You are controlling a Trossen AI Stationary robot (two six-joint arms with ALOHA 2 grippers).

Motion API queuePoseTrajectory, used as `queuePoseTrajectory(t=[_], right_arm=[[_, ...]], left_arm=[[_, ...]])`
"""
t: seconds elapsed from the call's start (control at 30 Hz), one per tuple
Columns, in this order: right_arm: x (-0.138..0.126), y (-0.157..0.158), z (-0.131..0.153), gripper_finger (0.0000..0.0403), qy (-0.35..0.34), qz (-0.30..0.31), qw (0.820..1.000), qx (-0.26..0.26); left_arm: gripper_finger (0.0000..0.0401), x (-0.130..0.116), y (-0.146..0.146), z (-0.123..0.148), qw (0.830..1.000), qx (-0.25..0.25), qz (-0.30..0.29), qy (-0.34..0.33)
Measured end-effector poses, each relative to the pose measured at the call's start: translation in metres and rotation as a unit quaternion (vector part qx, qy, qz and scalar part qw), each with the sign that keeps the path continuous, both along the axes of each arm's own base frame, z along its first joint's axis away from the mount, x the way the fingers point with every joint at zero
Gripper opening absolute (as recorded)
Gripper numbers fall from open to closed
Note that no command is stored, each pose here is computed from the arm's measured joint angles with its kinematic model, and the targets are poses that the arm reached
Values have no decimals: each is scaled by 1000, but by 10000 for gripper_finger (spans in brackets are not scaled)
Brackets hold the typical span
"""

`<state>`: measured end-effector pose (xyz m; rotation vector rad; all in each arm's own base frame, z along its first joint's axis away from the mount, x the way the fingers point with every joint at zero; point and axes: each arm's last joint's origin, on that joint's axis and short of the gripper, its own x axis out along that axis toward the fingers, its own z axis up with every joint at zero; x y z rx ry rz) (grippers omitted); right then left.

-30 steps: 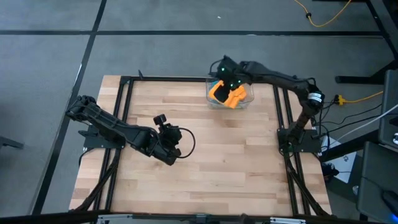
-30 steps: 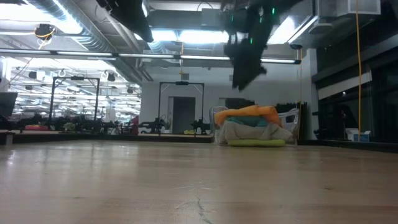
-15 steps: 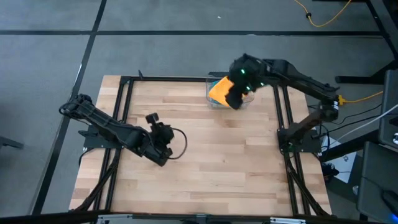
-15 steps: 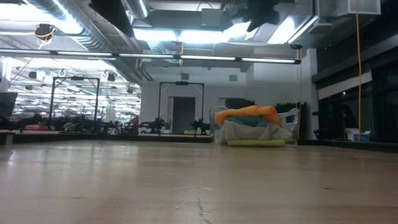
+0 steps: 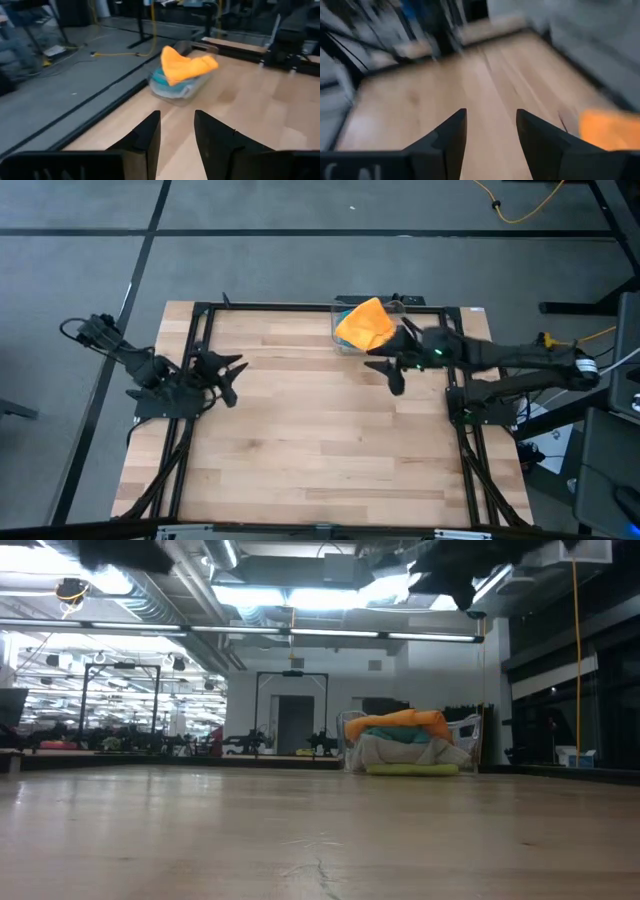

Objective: Fold microfiber towels
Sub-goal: Return to Home Position

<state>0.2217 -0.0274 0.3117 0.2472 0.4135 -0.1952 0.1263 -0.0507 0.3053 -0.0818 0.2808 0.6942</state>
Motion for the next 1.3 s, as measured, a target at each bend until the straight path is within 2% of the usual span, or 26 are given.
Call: queuePoseTrajectory(t=[0.1, 0.2, 0.27, 0.33, 0.4, 0.5, 0.63, 0.7, 0.8, 1.0, 1.3], right_arm=[[-17, 5, -22, 174, -90, 16, 995, -36], [-34, 6, -47, 174, -135, 9, 990, -37], [-44, 8, -58, 174, -154, 5, 988, -23], [-53, 9, -68, 174, -157, 4, 987, -16], [-60, 9, -74, 174, -154, 5, 988, -20], [-69, 10, -88, 174, -154, 2, 988, -6], [-80, 14, -125, 174, -151, -10, 988, 29], [-85, 15, -138, 174, -178, -21, 984, 24], [-92, 15, -146, 174, -207, -18, 978, -11], [-97, 15, -139, 174, -213, -2, 973, -87], [-98, 16, -138, 174, -210, 7, 969, -132]], left_arm=[[111, -8, 7, -22, 999, -18, -37, -12], [111, -13, 13, -34, 993, -25, -110, -36], [111, -13, 14, -36, 980, -7, -187, -68], [111, -13, 15, -37, 958, 25, -270, -99], [111, -14, 17, -43, 943, 44, -311, -109], [111, -15, 24, -59, 953, 26, -284, -103], [111, -14, 29, -82, 960, 5, -267, -86], [111, -13, 30, -88, 959, 4, -270, -84], [111, -13, 31, -93, 959, 3, -270, -82], [111, -13, 31, -107, 959, 2, -269, -94], [111, -13, 31, -141, 955, -3, -265, -133]])
